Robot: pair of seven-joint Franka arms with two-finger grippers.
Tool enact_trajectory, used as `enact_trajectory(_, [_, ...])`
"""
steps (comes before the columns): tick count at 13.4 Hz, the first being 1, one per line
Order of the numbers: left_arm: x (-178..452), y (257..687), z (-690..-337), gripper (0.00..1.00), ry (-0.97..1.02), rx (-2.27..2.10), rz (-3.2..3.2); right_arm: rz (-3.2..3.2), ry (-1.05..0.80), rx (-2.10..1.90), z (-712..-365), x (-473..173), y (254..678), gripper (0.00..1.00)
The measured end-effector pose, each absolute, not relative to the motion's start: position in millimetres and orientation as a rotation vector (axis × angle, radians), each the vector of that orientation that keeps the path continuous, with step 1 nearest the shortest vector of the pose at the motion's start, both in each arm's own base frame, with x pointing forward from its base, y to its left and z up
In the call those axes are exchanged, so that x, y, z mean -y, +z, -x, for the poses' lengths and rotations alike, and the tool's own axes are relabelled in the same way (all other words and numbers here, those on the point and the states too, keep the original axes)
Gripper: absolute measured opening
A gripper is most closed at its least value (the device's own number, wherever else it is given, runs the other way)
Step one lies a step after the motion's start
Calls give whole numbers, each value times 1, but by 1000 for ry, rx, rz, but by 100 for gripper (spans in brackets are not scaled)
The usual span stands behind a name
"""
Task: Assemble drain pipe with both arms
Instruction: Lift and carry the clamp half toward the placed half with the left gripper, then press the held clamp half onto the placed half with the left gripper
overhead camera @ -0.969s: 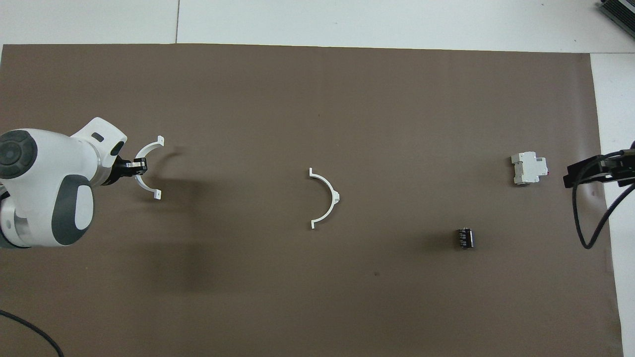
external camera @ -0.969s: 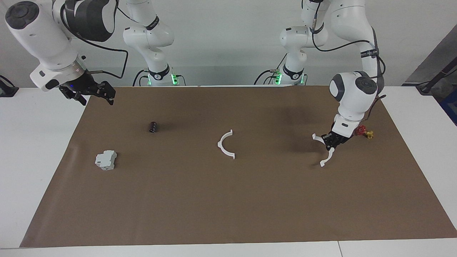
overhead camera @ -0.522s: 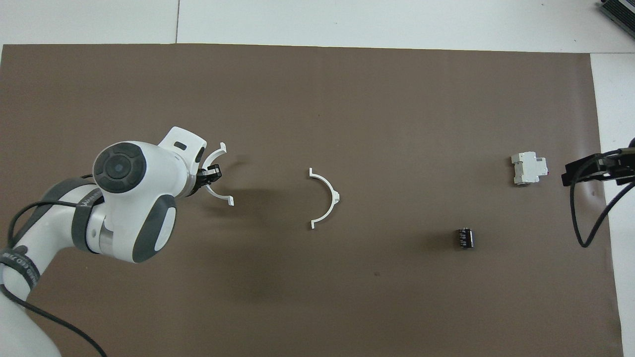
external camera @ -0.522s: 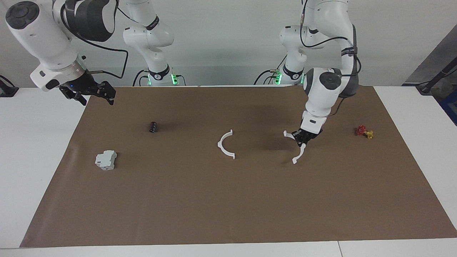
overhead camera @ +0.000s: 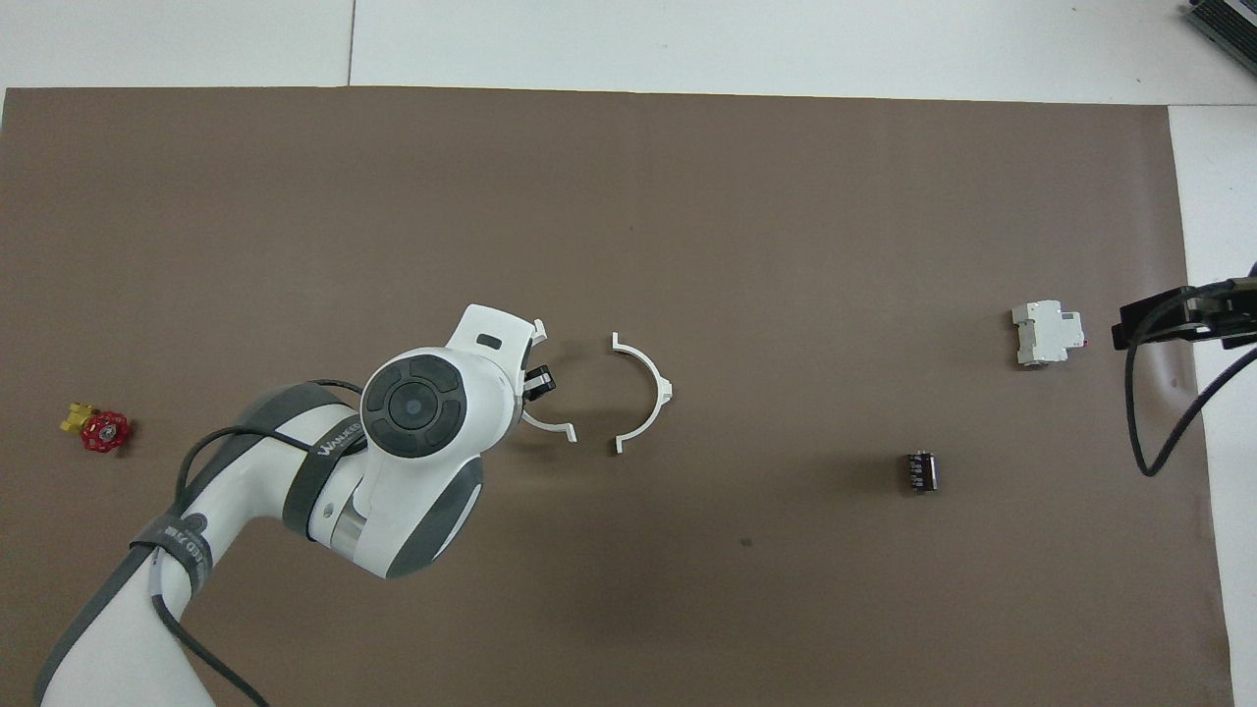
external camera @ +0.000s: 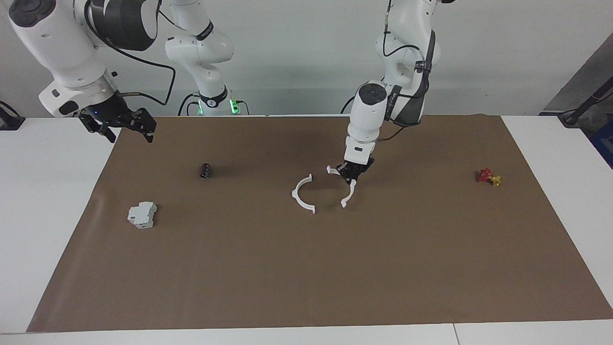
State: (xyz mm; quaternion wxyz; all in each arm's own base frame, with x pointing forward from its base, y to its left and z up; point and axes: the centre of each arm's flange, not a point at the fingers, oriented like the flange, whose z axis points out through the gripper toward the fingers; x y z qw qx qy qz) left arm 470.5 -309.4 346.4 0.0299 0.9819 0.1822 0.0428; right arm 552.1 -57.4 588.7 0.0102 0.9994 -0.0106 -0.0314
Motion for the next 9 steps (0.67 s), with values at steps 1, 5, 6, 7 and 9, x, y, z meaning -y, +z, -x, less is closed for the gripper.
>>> enact_trajectory(1, [316,339,-467,21,124,-549,-3034,-3120,-98,35,-552,58,589,100])
enact_trajectory(5, [325,310,-468,21,116,-516,-3059,-3118,-57,28,-554,56,595,100])
enact_trajectory(6, [327,308,-468,21,123,-501,-3068,-3119,-68,29,-551,56,598,100])
enact_trajectory(7, [329,308,-466,21,125,-488,-3073,-3120,-68,30,-549,56,601,100])
enact_trajectory(9, [338,308,-461,21,136,-455,-3071,-3122,-58,29,-546,56,607,100])
